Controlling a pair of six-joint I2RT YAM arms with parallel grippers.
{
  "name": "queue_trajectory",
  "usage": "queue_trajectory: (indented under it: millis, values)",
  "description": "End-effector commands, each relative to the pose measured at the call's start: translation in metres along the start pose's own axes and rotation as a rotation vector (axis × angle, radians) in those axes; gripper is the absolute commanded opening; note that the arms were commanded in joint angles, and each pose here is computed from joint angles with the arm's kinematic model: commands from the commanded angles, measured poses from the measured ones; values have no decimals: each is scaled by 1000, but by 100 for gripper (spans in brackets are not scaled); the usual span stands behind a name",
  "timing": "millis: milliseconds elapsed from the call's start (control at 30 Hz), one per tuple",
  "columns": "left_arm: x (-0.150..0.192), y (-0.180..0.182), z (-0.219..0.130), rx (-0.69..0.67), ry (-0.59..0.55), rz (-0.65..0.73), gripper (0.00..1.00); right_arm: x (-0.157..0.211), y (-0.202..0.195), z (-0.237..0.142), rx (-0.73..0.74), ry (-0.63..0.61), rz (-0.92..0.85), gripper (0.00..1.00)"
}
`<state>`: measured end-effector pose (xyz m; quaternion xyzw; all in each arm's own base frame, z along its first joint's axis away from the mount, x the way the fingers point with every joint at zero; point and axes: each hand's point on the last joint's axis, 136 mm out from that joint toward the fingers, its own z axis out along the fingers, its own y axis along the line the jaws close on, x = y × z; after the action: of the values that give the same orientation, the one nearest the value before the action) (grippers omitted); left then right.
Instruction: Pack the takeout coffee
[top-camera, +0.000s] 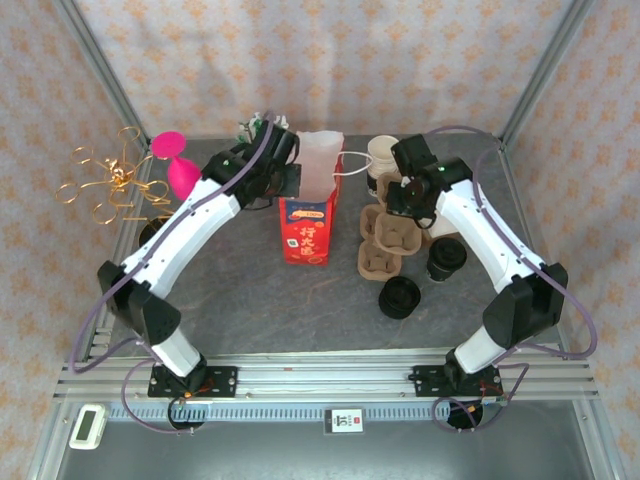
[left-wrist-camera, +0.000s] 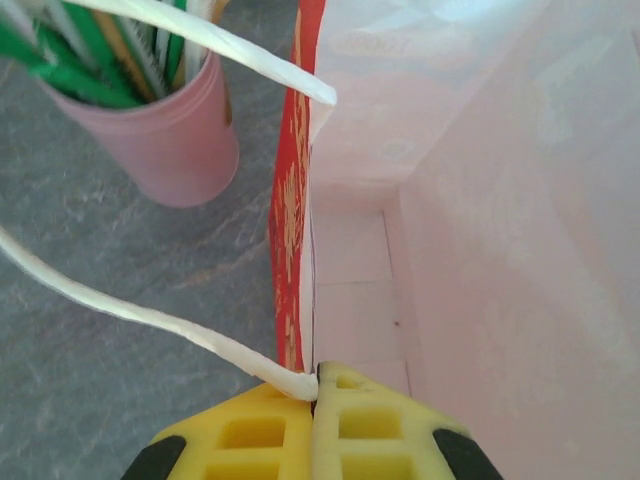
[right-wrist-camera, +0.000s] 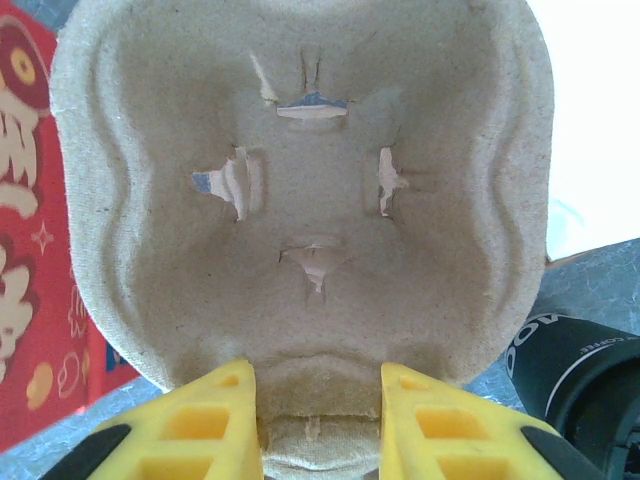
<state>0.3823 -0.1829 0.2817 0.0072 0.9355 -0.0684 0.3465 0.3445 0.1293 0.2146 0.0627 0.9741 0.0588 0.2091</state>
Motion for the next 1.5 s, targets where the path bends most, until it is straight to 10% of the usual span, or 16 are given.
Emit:
queue_trajectory:
  millis: [0, 400, 567, 867, 1467]
  values:
    - [-1, -1, -28, 33, -99, -144, 0, -10, -4, -25, 11, -59, 13, 28]
    - [54, 1, -39, 71, -71, -348, 0, -14, -1, -41, 19, -77, 10, 27]
    - [57, -6, -45, 152, -93, -390, 35, -17, 3, -45, 13, -84, 7, 27]
    - [37, 17, -83, 142, -170, -346, 52, -24, 10, -64, 6, -110, 7, 27]
    - [20, 13, -31, 117, -65, -210, 43, -44, 50, -124, -132, -198, -5, 27]
